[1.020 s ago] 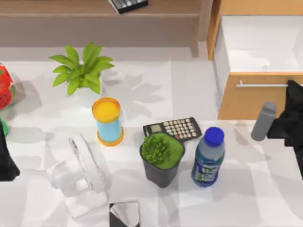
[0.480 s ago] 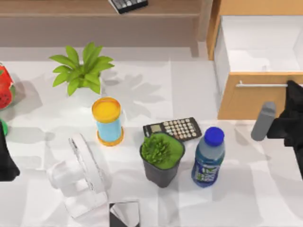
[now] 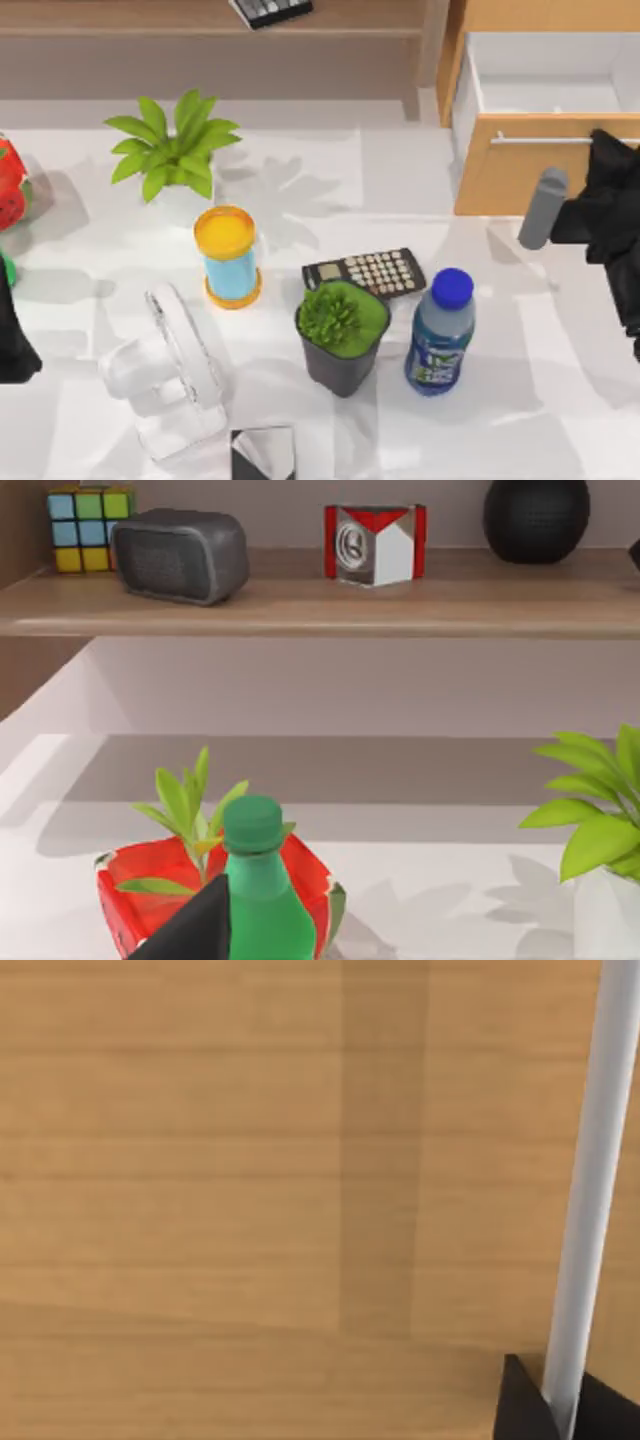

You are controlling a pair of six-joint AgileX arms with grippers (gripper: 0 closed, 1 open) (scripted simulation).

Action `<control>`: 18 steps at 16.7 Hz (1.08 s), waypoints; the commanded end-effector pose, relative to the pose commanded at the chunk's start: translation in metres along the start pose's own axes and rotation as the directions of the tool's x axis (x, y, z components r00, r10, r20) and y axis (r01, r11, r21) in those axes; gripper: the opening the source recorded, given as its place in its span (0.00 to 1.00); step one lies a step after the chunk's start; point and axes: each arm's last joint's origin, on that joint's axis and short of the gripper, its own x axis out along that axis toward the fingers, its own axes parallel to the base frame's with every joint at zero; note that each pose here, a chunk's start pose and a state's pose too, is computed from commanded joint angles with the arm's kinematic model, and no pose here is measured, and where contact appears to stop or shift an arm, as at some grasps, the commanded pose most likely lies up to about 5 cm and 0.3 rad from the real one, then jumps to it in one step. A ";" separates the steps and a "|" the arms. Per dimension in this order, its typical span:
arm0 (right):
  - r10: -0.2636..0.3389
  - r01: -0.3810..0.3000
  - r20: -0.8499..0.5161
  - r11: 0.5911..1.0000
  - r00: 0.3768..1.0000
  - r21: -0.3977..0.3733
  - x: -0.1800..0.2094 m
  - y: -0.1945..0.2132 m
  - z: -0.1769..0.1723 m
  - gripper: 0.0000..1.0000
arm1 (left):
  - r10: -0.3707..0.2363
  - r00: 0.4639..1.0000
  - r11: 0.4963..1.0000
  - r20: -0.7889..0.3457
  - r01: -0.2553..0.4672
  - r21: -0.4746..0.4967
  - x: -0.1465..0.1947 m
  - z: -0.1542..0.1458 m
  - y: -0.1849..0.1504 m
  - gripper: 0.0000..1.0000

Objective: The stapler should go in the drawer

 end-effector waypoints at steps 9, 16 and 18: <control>-0.002 0.002 -0.004 1.000 1.000 0.002 0.017 -0.001 0.000 0.00 | 0.000 1.000 1.000 0.000 0.000 0.000 0.000 0.000 0.000 1.00; 0.004 -0.004 -0.001 1.000 1.000 0.001 0.065 0.000 0.000 0.00 | 0.000 1.000 1.000 0.000 0.000 0.000 0.000 0.000 0.000 1.00; 0.005 -0.005 0.000 1.000 1.000 0.001 0.071 0.000 0.000 0.00 | 0.000 1.000 1.000 0.000 0.000 0.000 0.000 0.000 0.000 1.00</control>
